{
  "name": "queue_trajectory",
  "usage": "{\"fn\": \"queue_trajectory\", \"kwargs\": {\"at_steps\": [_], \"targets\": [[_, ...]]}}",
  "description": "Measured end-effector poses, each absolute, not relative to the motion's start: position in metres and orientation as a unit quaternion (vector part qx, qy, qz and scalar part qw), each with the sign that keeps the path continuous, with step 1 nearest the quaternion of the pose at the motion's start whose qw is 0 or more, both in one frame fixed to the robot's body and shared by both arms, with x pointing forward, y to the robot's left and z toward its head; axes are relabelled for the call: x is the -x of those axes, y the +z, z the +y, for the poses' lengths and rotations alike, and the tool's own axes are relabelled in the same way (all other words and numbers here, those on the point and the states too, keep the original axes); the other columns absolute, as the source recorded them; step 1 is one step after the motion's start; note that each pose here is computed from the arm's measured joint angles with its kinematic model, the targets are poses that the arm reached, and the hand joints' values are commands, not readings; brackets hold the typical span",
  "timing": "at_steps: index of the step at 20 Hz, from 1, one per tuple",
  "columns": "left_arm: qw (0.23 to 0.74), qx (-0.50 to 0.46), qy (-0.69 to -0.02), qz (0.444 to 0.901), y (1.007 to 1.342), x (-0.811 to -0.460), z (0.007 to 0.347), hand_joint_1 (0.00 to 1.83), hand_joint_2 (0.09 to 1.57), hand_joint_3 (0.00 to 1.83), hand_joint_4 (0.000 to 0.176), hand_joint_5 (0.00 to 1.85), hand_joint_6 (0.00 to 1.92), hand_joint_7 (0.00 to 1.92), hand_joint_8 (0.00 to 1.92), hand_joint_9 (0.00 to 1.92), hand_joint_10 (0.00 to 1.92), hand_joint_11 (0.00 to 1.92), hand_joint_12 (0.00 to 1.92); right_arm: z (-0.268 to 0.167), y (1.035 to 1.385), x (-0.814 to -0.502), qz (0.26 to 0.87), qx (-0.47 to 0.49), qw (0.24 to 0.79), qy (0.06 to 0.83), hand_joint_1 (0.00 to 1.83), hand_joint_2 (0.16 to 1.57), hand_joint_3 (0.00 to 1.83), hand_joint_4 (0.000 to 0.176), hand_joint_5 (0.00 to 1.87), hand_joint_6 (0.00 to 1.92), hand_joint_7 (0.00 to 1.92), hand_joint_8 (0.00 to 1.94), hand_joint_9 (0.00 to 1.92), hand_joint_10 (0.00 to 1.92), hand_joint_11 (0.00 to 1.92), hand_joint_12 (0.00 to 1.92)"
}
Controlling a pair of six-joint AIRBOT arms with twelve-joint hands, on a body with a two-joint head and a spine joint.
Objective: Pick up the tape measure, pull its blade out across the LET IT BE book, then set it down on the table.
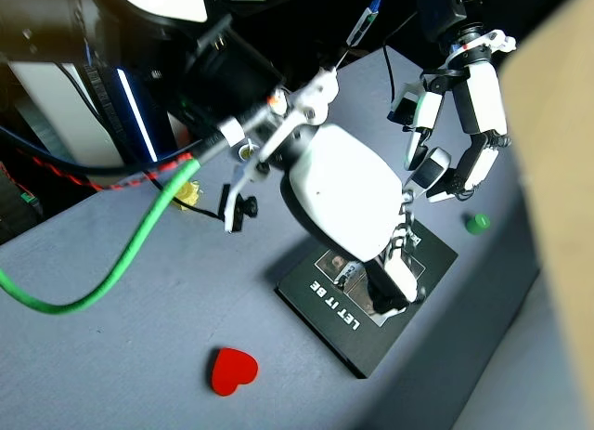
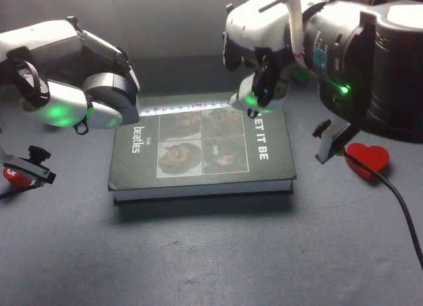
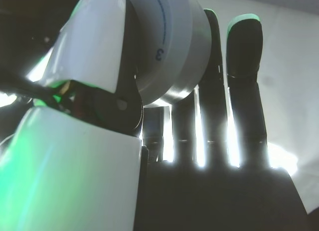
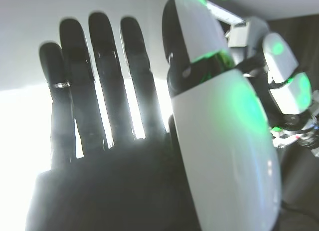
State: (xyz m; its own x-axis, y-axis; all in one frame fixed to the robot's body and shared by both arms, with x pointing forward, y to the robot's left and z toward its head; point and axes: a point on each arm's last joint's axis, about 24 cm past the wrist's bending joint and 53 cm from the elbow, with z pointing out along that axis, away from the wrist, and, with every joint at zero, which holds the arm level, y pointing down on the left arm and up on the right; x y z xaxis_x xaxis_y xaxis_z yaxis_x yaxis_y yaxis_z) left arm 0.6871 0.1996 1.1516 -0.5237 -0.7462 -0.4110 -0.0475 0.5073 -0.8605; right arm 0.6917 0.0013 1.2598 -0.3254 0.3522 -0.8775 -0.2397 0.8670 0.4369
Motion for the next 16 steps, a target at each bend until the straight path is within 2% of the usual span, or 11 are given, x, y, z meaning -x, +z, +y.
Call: {"fn": "queue_trajectory", "kwargs": {"at_steps": [9, 13, 16], "targets": [[0.409, 0.266, -0.425, 0.762, 1.15, -0.687, 0.2, 1.36, 1.18, 0.0, 0.0, 0.78, 1.1, 0.84, 1.22, 0.81, 1.47, 0.7, 1.51, 0.019, 1.259, -0.699, 0.781, -0.038, 0.563, 0.267, 0.87, 1.14, 0.0, 0.0, 0.66, 0.0, 0.78, 0.0, 0.75, 0.01, 0.32, 1.05], [0.408, 0.269, -0.426, 0.761, 1.15, -0.687, 0.201, 1.36, 1.18, 0.0, 0.0, 0.78, 1.09, 0.84, 1.22, 0.81, 1.47, 0.69, 1.51, 0.012, 1.263, -0.711, 0.779, -0.049, 0.569, 0.259, 0.88, 1.13, 0.0, 0.0, 0.68, 0.01, 0.79, 0.0, 0.77, 0.01, 0.35, 1.06], [0.408, 0.269, -0.426, 0.761, 1.15, -0.688, 0.201, 1.36, 1.18, 0.0, 0.0, 0.79, 1.08, 0.85, 1.21, 0.82, 1.46, 0.7, 1.51, 0.014, 1.255, -0.709, 0.789, -0.05, 0.555, 0.259, 0.88, 1.13, 0.0, 0.0, 0.69, 0.01, 0.79, 0.0, 0.76, 0.01, 0.33, 1.05]]}}
